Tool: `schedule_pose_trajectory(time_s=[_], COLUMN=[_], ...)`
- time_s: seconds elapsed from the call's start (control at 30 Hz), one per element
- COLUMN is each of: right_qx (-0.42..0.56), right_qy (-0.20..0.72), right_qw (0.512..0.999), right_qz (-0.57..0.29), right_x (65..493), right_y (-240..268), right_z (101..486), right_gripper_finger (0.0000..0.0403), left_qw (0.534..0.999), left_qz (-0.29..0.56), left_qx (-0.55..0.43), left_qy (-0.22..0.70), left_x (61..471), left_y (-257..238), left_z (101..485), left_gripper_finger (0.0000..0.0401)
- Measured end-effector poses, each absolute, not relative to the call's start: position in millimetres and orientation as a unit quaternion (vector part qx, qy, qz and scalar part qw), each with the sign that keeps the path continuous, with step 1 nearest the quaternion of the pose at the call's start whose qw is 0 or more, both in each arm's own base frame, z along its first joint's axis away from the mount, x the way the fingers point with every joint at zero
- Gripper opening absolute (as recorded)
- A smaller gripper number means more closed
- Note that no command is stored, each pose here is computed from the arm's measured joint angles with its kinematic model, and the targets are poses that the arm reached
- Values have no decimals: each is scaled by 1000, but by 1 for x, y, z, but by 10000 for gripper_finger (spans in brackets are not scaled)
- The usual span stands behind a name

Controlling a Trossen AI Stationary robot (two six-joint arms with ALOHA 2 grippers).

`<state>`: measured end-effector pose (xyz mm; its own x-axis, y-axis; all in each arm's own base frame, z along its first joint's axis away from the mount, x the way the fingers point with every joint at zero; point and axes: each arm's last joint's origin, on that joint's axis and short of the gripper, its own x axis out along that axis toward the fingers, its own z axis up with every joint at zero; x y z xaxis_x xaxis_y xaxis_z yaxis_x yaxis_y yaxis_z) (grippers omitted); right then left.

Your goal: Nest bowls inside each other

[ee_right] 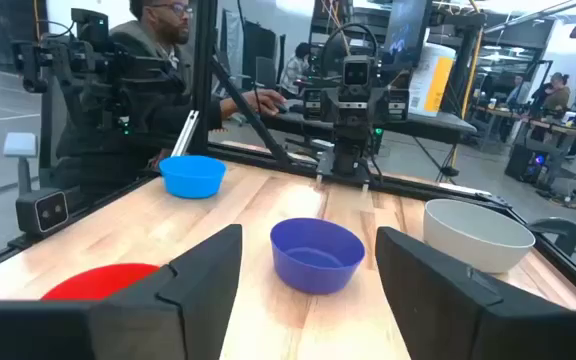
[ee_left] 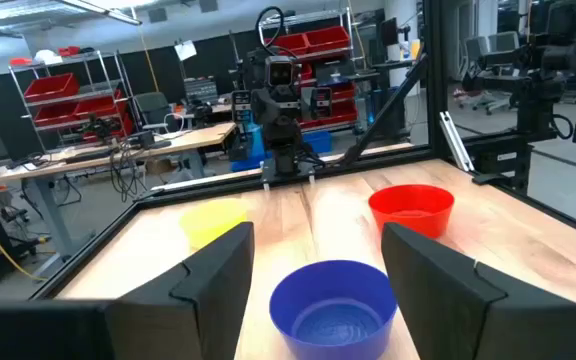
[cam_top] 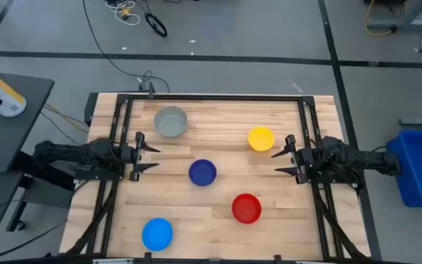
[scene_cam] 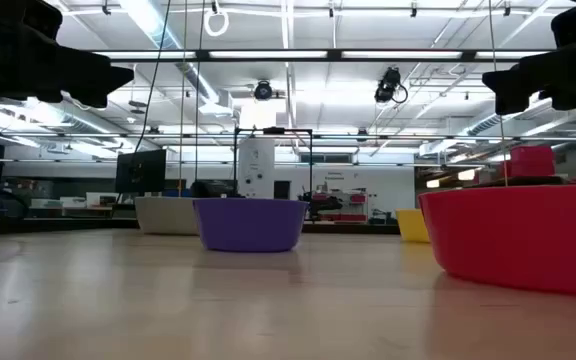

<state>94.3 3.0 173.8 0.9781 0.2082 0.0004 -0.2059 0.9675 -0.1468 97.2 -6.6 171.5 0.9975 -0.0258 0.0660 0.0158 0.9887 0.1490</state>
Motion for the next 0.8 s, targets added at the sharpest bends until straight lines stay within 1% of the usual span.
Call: schedule_pose_trajectory(time_s=[0.8], right_qx=[-73], right_qy=[-8], right_qw=[992], right_qz=[104], right_x=[94], right_y=[3], right_z=[174], right_gripper_finger=[191], left_qw=[997], left_qz=[-11], left_qx=[74], left_qy=[-34], left_x=[97], left_y=[-7], left_z=[172], left_gripper_finger=[228])
